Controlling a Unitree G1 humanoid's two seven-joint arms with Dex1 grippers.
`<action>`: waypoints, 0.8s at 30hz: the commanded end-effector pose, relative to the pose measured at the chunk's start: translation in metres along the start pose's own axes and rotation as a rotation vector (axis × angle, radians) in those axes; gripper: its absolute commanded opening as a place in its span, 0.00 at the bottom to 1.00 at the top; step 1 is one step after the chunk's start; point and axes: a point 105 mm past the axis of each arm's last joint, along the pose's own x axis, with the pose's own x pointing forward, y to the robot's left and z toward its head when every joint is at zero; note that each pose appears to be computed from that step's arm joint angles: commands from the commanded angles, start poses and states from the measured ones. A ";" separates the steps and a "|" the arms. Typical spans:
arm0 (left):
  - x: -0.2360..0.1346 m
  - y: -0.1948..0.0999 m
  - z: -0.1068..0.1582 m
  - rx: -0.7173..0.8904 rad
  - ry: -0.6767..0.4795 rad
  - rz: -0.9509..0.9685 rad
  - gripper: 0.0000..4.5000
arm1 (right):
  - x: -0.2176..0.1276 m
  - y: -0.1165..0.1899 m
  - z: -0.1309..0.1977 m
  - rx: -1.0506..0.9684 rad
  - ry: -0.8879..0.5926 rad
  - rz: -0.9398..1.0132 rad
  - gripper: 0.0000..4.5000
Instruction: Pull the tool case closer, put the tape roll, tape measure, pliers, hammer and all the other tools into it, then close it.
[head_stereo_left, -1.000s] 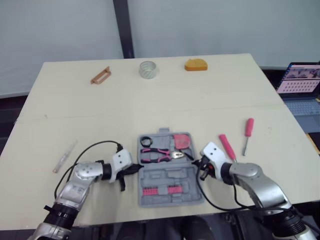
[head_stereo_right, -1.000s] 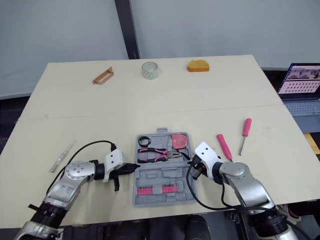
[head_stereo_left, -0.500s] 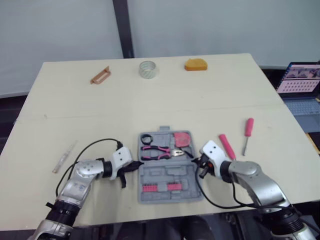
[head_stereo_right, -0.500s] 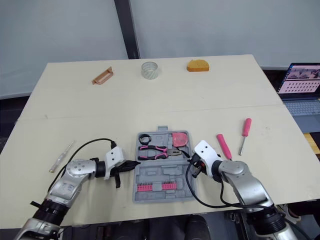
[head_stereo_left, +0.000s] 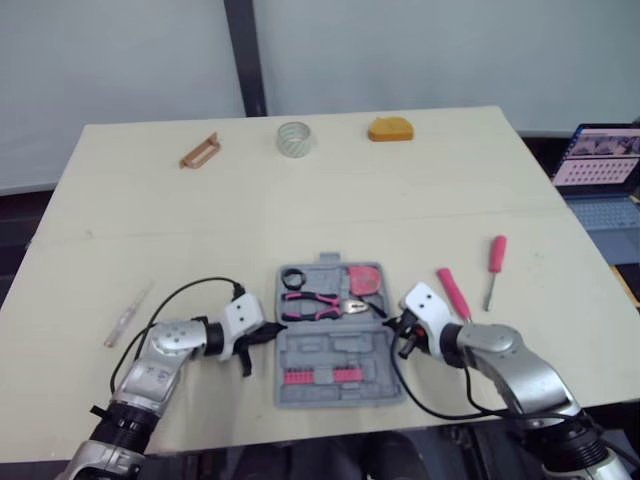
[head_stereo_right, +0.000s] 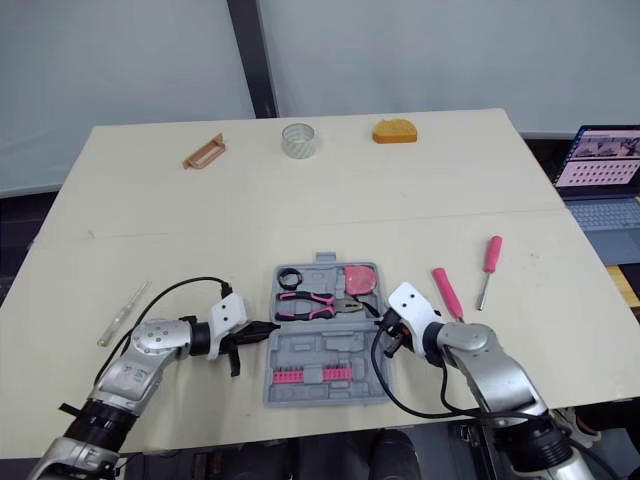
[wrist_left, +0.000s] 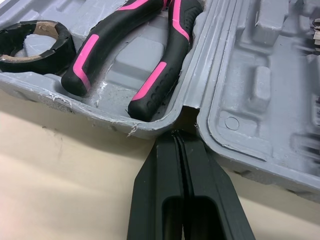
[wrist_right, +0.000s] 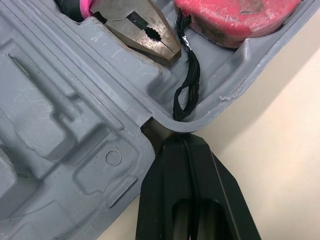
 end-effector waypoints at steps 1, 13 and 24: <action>-0.007 0.004 0.003 0.009 -0.006 0.030 0.01 | 0.001 0.012 0.009 -0.019 -0.032 0.052 0.00; -0.016 0.007 0.001 0.007 0.004 0.060 0.01 | 0.006 0.016 0.013 -0.022 -0.042 0.067 0.00; -0.021 0.005 0.000 0.003 0.013 0.068 0.01 | 0.010 0.016 0.016 -0.026 -0.050 0.067 0.00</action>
